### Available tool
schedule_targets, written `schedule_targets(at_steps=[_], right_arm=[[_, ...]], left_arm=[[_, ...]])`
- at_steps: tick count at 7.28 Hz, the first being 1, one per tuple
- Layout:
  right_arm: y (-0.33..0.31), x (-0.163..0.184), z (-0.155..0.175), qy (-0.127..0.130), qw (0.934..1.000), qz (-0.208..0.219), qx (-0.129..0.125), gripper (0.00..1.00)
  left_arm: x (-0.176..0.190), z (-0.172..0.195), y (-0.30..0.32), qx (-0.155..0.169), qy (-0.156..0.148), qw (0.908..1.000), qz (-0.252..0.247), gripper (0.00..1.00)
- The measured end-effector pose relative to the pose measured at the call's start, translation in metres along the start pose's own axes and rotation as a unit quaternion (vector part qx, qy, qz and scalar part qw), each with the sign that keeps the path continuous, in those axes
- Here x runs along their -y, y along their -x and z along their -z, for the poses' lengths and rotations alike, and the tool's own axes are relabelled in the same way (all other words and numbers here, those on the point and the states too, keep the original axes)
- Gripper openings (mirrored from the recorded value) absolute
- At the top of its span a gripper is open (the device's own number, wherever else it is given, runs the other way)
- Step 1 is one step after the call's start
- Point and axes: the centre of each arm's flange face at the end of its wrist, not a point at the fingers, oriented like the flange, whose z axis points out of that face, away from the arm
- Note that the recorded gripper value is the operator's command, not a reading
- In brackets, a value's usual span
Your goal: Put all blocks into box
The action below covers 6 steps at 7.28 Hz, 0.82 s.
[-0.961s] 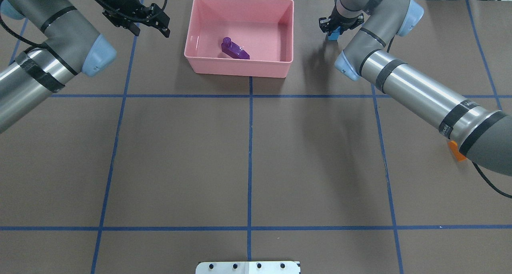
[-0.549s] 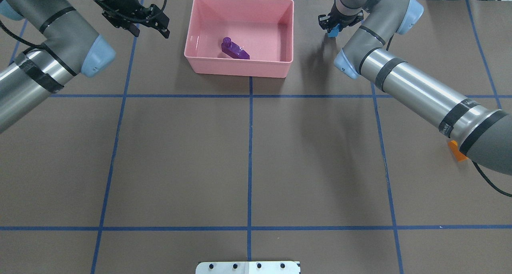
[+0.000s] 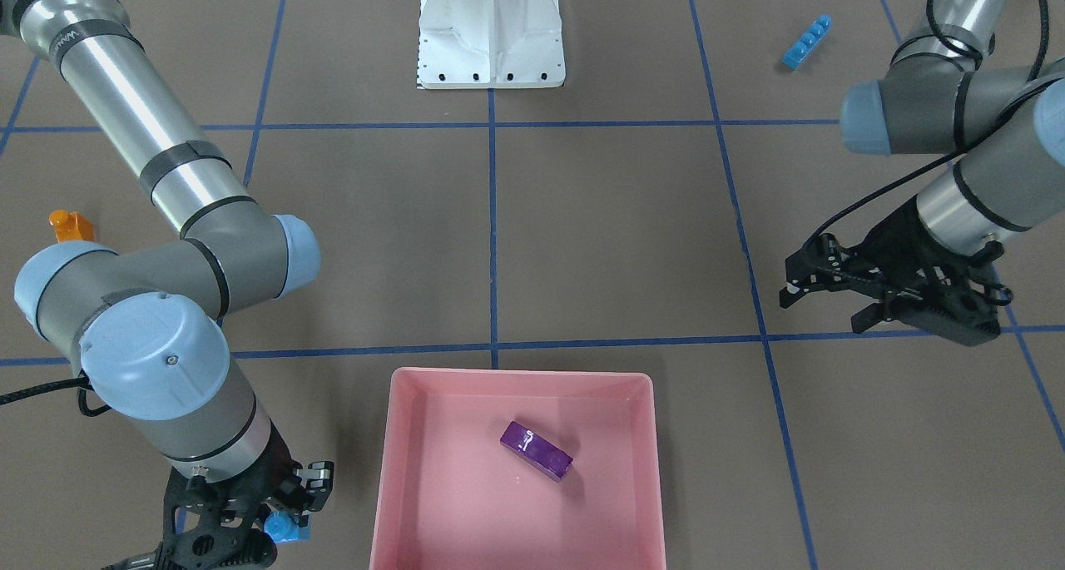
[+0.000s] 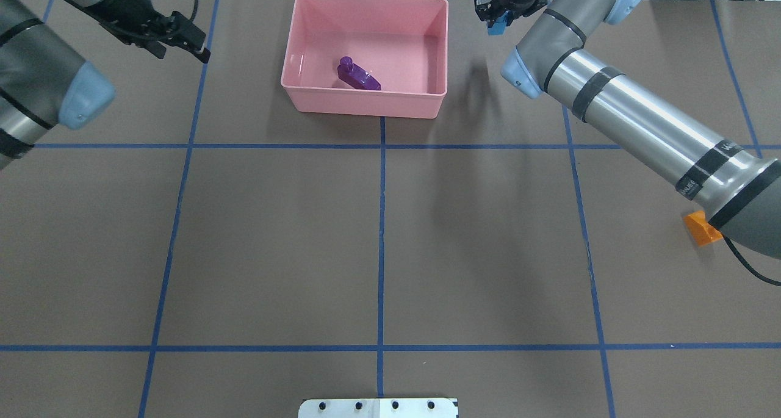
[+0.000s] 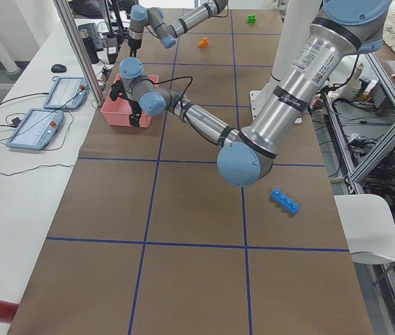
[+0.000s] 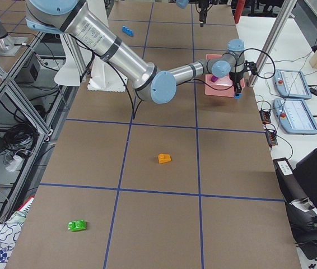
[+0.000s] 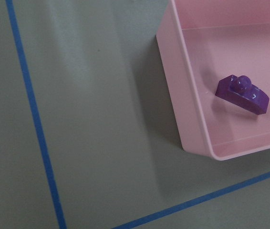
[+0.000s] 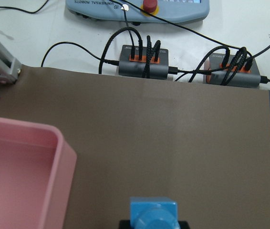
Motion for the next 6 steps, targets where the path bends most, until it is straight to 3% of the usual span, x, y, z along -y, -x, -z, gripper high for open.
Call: schedule_targets(at_steps=[3, 6], right_arm=[[0.055, 0.003, 0.066, 0.015, 0.9994, -0.032, 0.003, 0.00], [0.149, -0.035, 0.055, 0.006, 0.9969, -0.078, -0.006, 0.00]], left_arm=[[-0.094, 0.021, 0.098, 0.019, 0.020, 0.9976, -0.063, 0.99], [-0.187, 0.035, 0.136, 0.028, 0.044, 0.9957, -0.076, 1.00]])
